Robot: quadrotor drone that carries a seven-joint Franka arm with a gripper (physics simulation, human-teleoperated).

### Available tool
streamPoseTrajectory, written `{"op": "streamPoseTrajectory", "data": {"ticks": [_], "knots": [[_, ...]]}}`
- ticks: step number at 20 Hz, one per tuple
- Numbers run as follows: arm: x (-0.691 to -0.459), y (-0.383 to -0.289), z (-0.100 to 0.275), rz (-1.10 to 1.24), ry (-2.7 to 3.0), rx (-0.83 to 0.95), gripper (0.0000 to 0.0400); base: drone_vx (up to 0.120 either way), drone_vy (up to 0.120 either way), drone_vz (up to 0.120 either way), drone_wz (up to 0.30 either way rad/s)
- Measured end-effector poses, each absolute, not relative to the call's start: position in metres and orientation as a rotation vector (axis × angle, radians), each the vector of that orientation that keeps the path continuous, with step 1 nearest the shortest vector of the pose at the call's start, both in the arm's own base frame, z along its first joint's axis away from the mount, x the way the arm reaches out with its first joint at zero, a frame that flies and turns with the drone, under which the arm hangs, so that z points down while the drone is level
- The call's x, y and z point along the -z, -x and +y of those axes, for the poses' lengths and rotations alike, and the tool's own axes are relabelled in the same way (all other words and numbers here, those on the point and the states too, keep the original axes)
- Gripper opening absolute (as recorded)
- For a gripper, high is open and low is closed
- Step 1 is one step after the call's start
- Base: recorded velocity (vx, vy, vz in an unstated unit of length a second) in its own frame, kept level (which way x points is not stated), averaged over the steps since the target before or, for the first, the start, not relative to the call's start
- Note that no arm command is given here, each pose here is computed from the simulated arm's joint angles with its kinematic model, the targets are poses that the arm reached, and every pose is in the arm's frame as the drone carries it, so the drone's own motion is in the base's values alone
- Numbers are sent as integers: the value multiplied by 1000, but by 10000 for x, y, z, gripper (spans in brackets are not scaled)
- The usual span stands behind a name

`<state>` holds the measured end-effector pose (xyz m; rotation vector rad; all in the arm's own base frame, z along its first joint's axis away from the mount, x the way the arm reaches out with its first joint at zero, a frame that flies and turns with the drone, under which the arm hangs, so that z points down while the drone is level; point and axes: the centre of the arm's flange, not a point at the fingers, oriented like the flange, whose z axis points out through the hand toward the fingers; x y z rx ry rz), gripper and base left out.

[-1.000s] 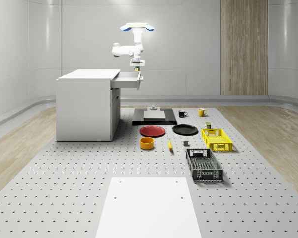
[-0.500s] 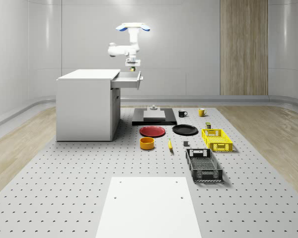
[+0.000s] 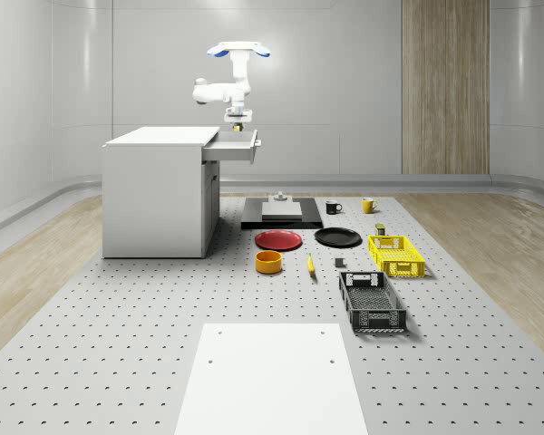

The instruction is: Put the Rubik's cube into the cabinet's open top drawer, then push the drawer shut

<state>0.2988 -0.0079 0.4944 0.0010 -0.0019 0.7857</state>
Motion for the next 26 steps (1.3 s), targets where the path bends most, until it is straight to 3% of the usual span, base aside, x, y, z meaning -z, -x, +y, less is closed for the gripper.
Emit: {"op": "streamPoseTrajectory", "data": {"ticks": [23,26], "knots": [[-5838,-2988,-78,-2,-1,-786,325,0,0,0,0],[-5907,-2988,-78,-2,0,-786,361,0,0,0,0]]}}
